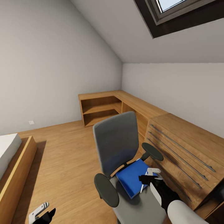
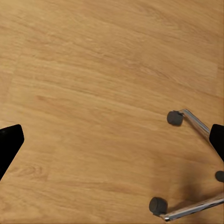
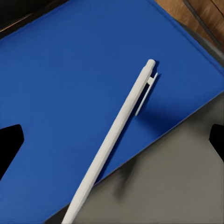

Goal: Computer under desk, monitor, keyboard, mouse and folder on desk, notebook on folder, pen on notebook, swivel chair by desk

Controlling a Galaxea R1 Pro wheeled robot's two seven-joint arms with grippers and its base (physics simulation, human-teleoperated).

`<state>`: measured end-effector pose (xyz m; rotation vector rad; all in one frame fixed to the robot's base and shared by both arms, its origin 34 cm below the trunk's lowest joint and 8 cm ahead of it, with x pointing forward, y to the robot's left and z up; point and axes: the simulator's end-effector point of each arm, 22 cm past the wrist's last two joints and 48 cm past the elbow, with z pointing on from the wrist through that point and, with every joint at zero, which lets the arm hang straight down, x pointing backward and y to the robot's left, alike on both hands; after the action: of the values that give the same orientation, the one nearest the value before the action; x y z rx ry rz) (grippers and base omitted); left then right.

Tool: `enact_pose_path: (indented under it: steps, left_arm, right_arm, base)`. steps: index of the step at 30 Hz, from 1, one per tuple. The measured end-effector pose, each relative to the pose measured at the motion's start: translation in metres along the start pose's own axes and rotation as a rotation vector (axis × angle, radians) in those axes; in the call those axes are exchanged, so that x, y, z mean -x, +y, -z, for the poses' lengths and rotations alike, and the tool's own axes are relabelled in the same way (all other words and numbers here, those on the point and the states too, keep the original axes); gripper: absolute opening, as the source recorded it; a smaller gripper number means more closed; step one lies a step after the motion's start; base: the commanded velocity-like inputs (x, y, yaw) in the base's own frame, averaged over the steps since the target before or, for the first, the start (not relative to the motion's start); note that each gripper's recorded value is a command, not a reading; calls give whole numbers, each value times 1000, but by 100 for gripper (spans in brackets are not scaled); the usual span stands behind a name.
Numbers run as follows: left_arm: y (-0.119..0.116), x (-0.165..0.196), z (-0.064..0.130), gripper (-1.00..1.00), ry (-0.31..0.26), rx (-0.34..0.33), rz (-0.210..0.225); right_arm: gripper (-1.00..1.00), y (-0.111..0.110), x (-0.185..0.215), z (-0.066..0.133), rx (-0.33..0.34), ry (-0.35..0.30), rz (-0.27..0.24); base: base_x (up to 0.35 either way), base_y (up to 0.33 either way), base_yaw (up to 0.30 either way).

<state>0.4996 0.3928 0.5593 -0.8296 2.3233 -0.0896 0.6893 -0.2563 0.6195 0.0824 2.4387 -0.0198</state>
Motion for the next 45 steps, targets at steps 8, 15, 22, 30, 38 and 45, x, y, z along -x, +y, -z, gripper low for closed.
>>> enact_pose_path:
  steps: [8, 15, 22, 30, 38, 45]
  left_arm:
    - [3, -4, 0, 100, 9, 5, 0]
    - [3, -5, 0, 100, 10, 5, 1]
    - [3, -5, 0, 100, 10, 4, 1]
    - [9, -10, -1, 100, 16, 13, 3]
    - [10, -5, -2, 100, -18, 15, 1]
    - [10, -5, -2, 100, -19, 15, -1]
  right_arm:
    - [100, 0, -9, 0, -4, 39, 5]
    - [100, -2, -11, 0, -17, 53, 5]
    - [100, -3, -12, 1, -19, 54, 6]
    - [100, -3, -12, 0, -20, 54, 6]
    - [100, -4, -12, 0, -20, 54, 5]
    - [100, -5, -12, 0, -23, 54, 4]
  base:
    - [0, 0, 0]
    - [0, 0, 0]
    - [0, 0, 0]
    - [-11, 20, 0]
    - [-31, 64, 0]
    - [-3, 7, 0]
